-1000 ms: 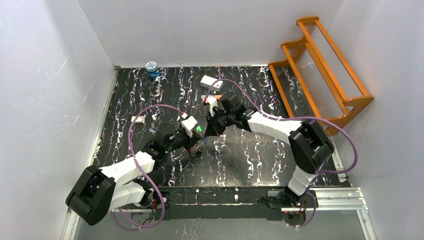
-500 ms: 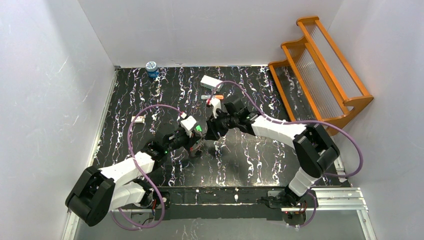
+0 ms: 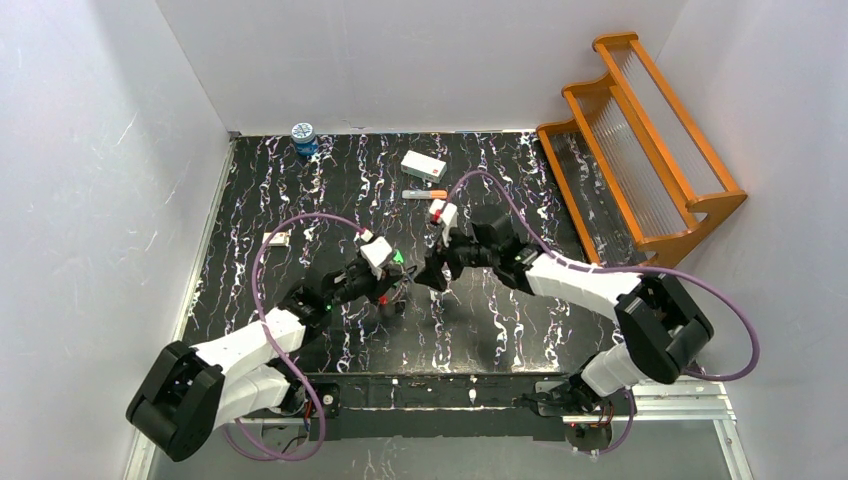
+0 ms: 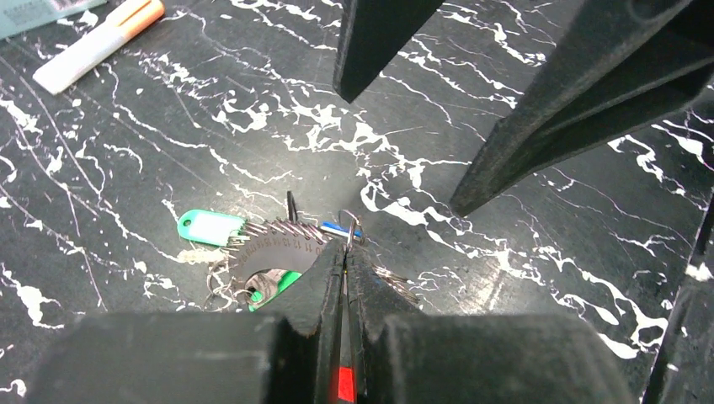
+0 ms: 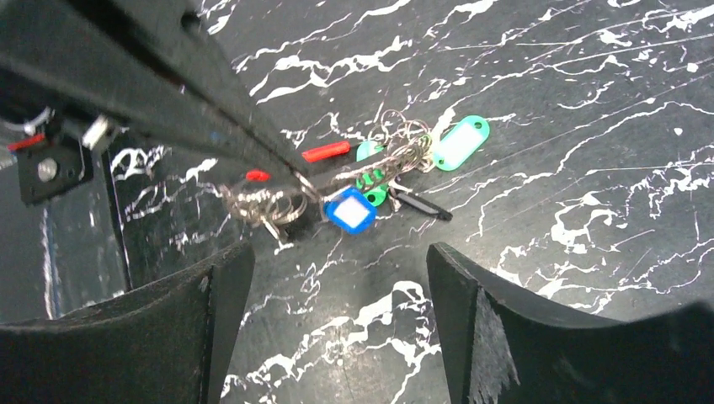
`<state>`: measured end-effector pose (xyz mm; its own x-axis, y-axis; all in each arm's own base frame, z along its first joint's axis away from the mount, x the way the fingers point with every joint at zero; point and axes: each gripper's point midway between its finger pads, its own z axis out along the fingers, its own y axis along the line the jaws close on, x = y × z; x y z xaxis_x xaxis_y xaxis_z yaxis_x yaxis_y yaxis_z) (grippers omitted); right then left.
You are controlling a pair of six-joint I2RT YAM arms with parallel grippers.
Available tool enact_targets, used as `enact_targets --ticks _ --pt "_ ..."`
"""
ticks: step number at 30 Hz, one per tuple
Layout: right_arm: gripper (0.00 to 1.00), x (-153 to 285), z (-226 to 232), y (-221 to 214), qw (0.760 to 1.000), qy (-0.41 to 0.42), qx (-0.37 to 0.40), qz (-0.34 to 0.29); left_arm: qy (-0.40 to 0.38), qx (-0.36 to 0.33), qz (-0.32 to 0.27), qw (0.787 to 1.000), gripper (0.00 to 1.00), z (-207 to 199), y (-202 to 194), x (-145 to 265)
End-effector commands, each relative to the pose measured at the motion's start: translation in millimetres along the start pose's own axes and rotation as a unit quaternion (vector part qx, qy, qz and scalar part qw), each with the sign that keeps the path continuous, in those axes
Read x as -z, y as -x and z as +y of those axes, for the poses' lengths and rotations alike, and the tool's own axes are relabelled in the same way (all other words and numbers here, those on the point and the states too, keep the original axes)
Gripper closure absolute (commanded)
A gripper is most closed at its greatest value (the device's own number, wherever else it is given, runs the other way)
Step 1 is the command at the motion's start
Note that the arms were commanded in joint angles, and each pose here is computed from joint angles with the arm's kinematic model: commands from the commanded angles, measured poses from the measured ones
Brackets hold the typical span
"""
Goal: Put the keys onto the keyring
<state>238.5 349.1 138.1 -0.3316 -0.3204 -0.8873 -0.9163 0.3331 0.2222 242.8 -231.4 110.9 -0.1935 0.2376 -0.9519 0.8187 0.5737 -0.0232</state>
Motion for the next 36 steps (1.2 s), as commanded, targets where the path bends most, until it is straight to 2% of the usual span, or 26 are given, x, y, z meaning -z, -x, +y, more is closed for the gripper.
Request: enact_targets --ticks 1,4,6,8,10,13,20,25,29,36 --pt "0.18 14.8 21.1 28.2 0.983 0.047 0.137 -0.110 -0.046 -0.063 -0.044 0.996 1.00 -15.4 19.1 5.3" --pt "0.16 26.5 33.6 32.4 0.960 0.062 0.211 -0.173 -0.068 -0.088 -0.059 0.992 1.00 -23.0 22.5 7.9" --pt "0.15 31.5 39.7 30.1 0.950 0.071 0.236 -0.193 -0.084 -0.107 -0.068 0.988 1.00 -28.4 23.5 9.7" --pt "0.20 31.6 43.2 27.2 0.946 0.081 0.246 -0.197 -0.094 -0.120 -0.077 0.985 1.00 -32.2 24.3 11.3" --pt "0.34 27.2 45.2 28.6 0.945 0.095 0.247 -0.193 -0.100 -0.130 -0.086 0.983 1.00 -34.9 25.4 13.0" --pt "0.42 20.4 52.7 27.5 0.943 0.134 0.247 -0.180 -0.105 -0.142 -0.095 0.980 1.00 -37.4 26.1 15.0" --pt "0.47 15.7 59.5 35.3 0.935 0.160 0.245 -0.200 -0.113 -0.143 -0.097 0.979 1.00 -40.5 24.4 15.6" --pt "0.56 10.2 61.4 27.9 0.934 0.181 0.242 -0.189 -0.114 -0.142 -0.097 0.978 1.00 -40.9 24.5 15.6" --pt "0.64 5.4 58.5 22.5 0.938 0.181 0.235 -0.181 -0.115 -0.142 -0.098 0.978 1.00 -41.4 25.4 15.5" --pt "0.70 -2.5 49.0 14.0 0.946 0.165 0.223 -0.169 -0.120 -0.139 -0.100 0.978 1.00 -42.6 27.3 14.7"
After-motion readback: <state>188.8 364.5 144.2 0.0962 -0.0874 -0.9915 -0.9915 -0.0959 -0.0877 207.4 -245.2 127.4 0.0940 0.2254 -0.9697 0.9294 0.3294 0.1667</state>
